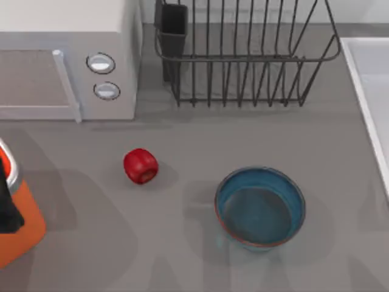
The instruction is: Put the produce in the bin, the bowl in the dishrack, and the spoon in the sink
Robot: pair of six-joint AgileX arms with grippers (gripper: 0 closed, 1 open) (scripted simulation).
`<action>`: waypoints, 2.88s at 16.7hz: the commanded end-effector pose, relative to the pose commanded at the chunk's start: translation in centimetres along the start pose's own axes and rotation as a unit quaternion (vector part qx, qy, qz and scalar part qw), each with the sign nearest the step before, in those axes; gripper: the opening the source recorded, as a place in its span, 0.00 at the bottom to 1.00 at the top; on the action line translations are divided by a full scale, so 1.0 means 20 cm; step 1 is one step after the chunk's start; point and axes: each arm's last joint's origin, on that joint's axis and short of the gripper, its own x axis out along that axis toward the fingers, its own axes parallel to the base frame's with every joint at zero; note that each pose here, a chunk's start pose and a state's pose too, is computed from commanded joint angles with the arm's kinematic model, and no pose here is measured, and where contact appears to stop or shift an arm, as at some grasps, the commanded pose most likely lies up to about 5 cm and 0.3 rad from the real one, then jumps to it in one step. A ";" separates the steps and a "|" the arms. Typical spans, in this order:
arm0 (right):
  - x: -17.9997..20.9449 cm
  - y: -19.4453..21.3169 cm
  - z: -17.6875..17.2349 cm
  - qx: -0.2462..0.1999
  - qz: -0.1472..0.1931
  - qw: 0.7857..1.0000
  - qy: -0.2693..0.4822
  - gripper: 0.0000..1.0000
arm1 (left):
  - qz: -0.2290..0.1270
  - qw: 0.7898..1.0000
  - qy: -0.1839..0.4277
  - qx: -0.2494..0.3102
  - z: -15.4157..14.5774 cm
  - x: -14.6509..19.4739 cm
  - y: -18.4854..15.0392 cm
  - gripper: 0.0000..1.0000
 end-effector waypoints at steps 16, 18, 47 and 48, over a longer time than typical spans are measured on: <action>0.00 0.00 0.00 0.000 0.000 1.000 0.000 1.00 | -0.153 0.926 0.302 0.169 0.44 0.38 -0.26 1.00; 0.00 0.00 0.00 0.000 0.000 1.000 0.000 1.00 | -0.186 0.891 0.359 0.208 0.47 0.52 -0.35 1.00; 0.00 0.00 0.00 0.000 0.000 1.000 0.000 1.00 | -0.300 0.609 0.651 0.340 0.06 1.30 -1.00 1.00; 0.00 0.00 0.00 0.000 0.000 1.000 0.000 1.00 | -0.300 0.608 0.652 0.340 0.03 1.30 -1.00 1.00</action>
